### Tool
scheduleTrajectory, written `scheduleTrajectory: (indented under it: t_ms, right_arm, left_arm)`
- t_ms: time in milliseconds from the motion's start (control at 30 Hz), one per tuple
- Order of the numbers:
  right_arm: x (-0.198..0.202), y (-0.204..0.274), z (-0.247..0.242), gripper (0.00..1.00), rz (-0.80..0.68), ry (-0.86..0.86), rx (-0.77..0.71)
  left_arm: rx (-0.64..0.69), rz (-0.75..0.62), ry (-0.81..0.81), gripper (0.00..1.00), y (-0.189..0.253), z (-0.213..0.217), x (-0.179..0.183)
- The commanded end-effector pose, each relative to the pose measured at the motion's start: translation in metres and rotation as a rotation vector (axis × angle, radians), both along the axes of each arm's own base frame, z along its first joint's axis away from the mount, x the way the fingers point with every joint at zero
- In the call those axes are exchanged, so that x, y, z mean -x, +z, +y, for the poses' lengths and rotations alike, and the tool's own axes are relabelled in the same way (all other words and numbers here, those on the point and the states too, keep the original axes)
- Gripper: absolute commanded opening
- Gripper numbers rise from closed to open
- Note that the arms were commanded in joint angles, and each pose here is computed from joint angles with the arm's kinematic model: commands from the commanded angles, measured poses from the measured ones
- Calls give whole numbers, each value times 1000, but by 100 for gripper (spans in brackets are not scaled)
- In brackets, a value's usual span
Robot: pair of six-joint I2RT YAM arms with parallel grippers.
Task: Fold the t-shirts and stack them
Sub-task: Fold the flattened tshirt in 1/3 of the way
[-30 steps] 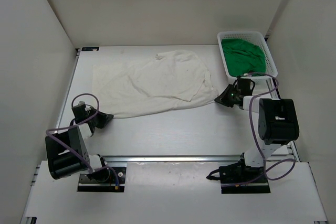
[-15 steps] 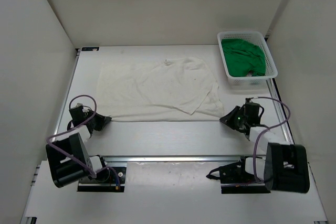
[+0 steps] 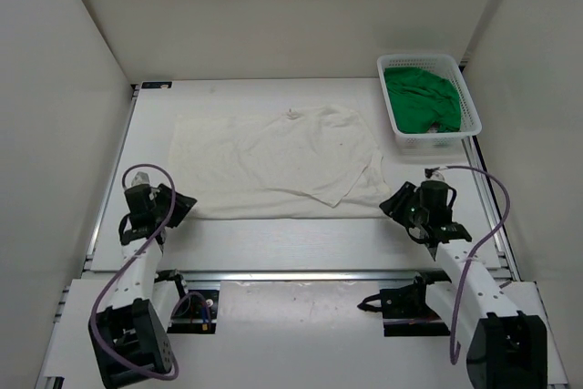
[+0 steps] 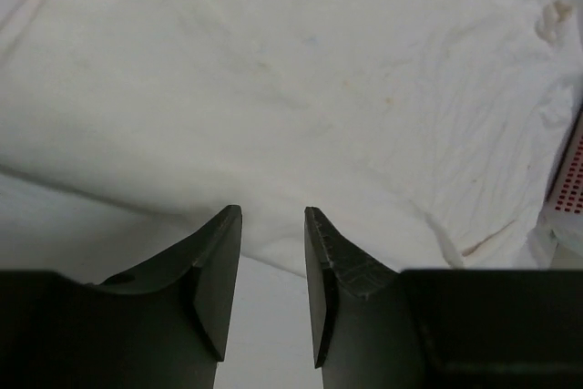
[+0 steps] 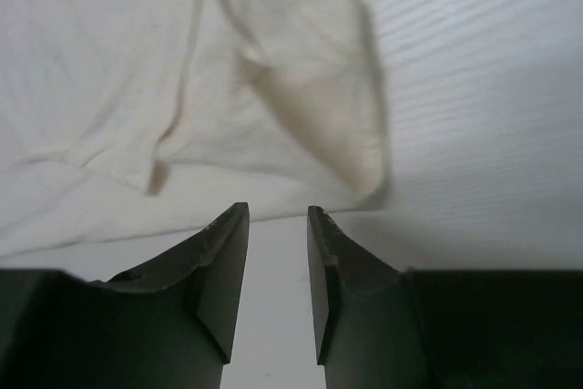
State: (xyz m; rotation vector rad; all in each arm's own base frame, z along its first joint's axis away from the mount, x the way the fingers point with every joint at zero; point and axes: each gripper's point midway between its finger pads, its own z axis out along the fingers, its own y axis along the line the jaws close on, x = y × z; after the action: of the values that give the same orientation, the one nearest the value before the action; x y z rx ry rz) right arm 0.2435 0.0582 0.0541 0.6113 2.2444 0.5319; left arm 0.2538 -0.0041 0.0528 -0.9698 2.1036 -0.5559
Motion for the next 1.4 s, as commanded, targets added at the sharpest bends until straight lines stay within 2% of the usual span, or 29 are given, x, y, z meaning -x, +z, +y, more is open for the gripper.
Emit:
scheduleTrajectory:
  t_ms: [0,33,67,133,167,267,333,433,467,667,833,967,1100,1300,1333,1367]
  right_arm:
    - [-16,35,25,30,-108,80,29]
    - [-15,37,40,20,-123,129,31]
    - [-16,36,57,15,-112,199,37]
    - [-20,35,82,0,-99,293,18]
    - [-22,29,93,0,-73,329,20]
    - [-30,22,120,0,-58,411,11]
    - [-38,24,133,9,-74,436,-12]
    - [-42,14,146,24,-46,471,-3]
    - [-44,12,149,26,-38,479,-11]
    - [-46,-1,154,31,-10,470,-49]
    - [-45,-12,155,29,25,482,-58]
    - [-49,-9,161,14,33,497,-66]
    - [-52,-5,159,5,41,488,-69]
    - [-79,16,168,0,7,513,-69]
    - [-79,8,167,0,48,515,-68]
    - [-94,18,172,0,18,519,-62]
  left_arm:
    - [-76,-135,-93,45,48,-18,-24]
    - [-84,-138,-144,45,50,-34,-26]
    - [-104,-159,-157,44,54,-43,-31]
    - [-104,-172,-315,40,51,-96,-25]
    - [-105,-183,-317,38,52,-105,-28]
    - [-85,-175,-465,35,41,-158,-15]
    - [-70,-168,-542,35,33,-184,-9]
    - [-58,-148,-600,33,23,-200,-5]
    - [-49,-153,-620,33,23,-207,-4]
    - [-43,-147,-651,33,14,-219,2]
    - [-13,-134,-658,32,7,-219,8]
    - [-24,-129,-644,33,3,-215,6]
    - [-16,-130,-640,33,3,-213,5]
    - [-16,-120,-640,33,1,-213,5]
    - [-10,-130,-642,33,4,-215,4]
    - [-13,-123,-645,33,3,-215,4]
